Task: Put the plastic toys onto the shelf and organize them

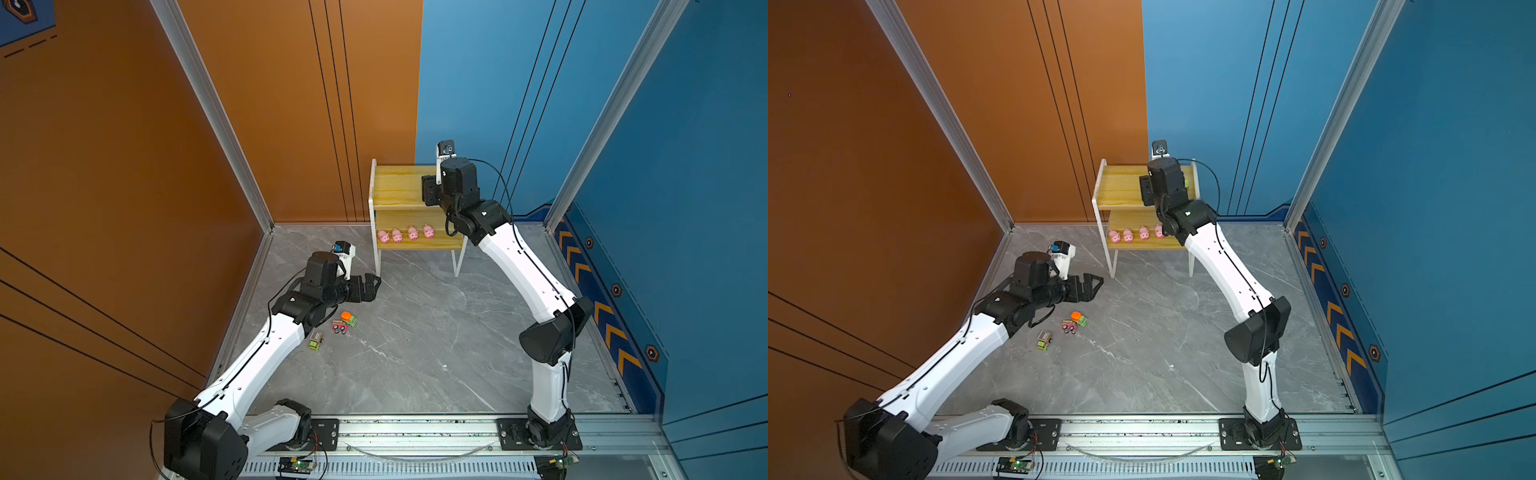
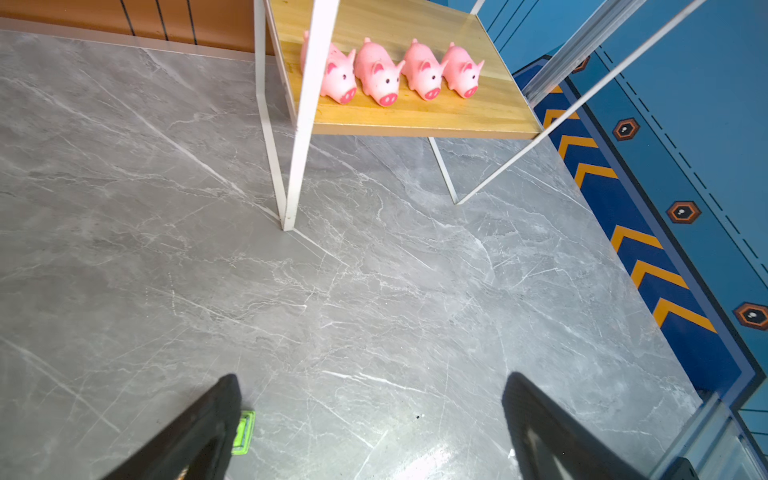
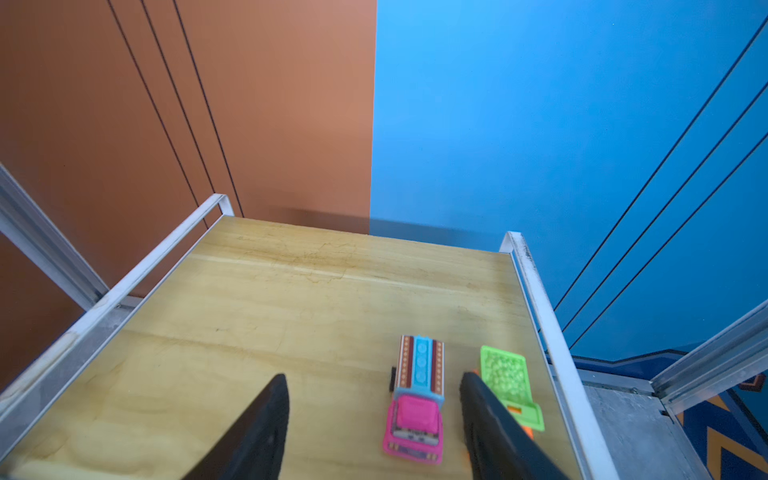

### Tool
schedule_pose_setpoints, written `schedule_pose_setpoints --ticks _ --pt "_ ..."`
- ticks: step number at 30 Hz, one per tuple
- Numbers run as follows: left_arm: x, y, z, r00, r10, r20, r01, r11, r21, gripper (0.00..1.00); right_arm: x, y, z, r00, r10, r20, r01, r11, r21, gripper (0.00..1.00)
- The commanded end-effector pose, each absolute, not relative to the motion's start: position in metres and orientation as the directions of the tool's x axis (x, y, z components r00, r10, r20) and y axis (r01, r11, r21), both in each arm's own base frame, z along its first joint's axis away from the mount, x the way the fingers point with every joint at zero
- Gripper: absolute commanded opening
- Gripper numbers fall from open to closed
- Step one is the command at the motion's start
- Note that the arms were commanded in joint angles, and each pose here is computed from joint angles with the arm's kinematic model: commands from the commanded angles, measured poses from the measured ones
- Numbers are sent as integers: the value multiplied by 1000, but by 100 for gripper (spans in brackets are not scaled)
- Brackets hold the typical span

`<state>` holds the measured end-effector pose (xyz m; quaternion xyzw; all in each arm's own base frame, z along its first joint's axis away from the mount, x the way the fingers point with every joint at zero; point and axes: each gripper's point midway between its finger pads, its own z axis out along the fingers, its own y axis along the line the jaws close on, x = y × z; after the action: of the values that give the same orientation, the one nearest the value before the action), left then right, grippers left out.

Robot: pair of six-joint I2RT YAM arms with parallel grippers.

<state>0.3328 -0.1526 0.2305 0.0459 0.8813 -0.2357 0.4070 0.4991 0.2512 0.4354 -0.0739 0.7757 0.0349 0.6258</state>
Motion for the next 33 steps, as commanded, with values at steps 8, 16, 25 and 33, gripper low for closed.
schedule_pose_setpoints --ticks 8,16,25,33 --pt "357 -74 213 -653 -257 -712 1 940 -340 98 373 270 459 9 -113 -994 -374 921 -108 73" --pt "371 -13 190 -636 -453 -625 -233 885 -404 98 282 335 311 -71 -218 -973 -688 717 -110 73" --pt "376 16 171 -625 -558 -546 -341 824 -452 98 248 382 192 -201 -207 -957 -791 611 34 72" --pt "378 19 164 -625 -598 -501 -368 793 -486 99 263 423 129 -293 -203 -934 -802 584 125 69"
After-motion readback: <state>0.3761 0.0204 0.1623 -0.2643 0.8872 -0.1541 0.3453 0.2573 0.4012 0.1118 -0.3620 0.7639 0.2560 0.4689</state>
